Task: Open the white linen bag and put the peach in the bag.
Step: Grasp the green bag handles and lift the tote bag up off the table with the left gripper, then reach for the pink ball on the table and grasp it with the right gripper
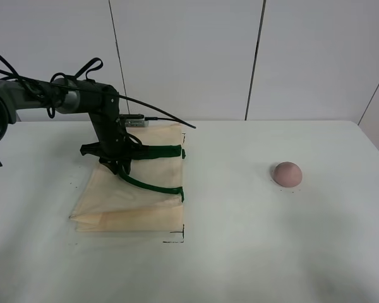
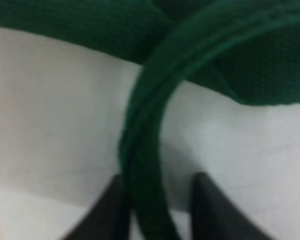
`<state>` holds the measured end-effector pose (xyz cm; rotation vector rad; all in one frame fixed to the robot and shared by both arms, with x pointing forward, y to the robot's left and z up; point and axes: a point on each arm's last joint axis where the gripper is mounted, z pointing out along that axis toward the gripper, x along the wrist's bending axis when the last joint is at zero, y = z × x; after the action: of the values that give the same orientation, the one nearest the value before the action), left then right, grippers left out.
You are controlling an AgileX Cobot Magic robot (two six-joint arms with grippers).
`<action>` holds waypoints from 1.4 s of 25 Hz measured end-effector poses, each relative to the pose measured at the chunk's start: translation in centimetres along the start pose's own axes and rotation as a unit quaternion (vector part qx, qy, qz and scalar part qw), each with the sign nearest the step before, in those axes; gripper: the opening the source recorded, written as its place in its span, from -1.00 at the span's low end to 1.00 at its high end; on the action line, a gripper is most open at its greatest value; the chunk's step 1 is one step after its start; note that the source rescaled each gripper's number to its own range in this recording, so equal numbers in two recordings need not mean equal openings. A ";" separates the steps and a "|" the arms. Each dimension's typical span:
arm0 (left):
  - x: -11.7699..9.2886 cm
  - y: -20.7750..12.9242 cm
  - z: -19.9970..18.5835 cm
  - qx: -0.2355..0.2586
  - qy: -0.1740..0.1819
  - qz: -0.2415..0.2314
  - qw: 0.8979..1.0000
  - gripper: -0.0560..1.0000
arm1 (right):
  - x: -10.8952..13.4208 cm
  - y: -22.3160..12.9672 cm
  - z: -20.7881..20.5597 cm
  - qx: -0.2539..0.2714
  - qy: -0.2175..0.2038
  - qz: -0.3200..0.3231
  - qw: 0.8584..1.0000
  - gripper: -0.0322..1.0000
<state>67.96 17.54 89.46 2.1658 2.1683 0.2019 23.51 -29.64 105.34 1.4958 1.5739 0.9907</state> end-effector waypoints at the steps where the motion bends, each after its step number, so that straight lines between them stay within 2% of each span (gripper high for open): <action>1: 0.0 0.0 0.0 0.001 0.001 -0.003 1.000 -0.77 | 0.0 0.0 0.0 0.000 0.000 0.000 1.000 1.00; 2: 0.0 -0.1 0.0 0.003 0.003 -0.007 1.000 -0.89 | 0.0 0.0 0.0 0.000 0.000 0.000 1.000 1.00; 8: 0.1 0.7 -2.5 0.008 0.007 -0.015 1.000 -0.89 | 0.0 0.0 0.0 0.000 0.000 0.000 1.000 1.00; 12: 0.3 2.1 -9.1 -0.049 -0.007 -0.005 0.999 -0.89 | 0.0 0.0 0.0 0.000 0.000 0.000 1.000 1.00; 16: 0.7 2.5 -16.7 -0.111 -0.017 0.031 0.993 -0.89 | 0.0 0.0 0.0 0.000 0.000 0.000 1.000 1.00; 20: 0.7 2.2 -22.6 -0.171 -0.032 0.062 0.983 -0.89 | 0.0 0.0 0.0 0.000 0.000 0.000 1.000 1.00; 24: 1.0 1.1 -26.9 -0.218 -0.061 0.072 0.971 -0.89 | 0.0 0.0 0.0 0.000 0.000 0.000 1.000 1.00; 29: 1.6 -0.4 -30.1 -0.252 -0.072 0.079 0.962 -0.89 | -0.1 0.0 0.1 0.004 -0.003 0.005 1.000 1.00; 35: 1.7 -0.6 -30.6 -0.257 -0.074 0.079 0.960 -0.89 | -0.2 3.7 4.0 0.081 -0.002 0.020 0.997 1.00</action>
<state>62.98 17.96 119.74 1.9722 1.6298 0.5268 28.71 -29.56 106.91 1.6429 1.6599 0.8993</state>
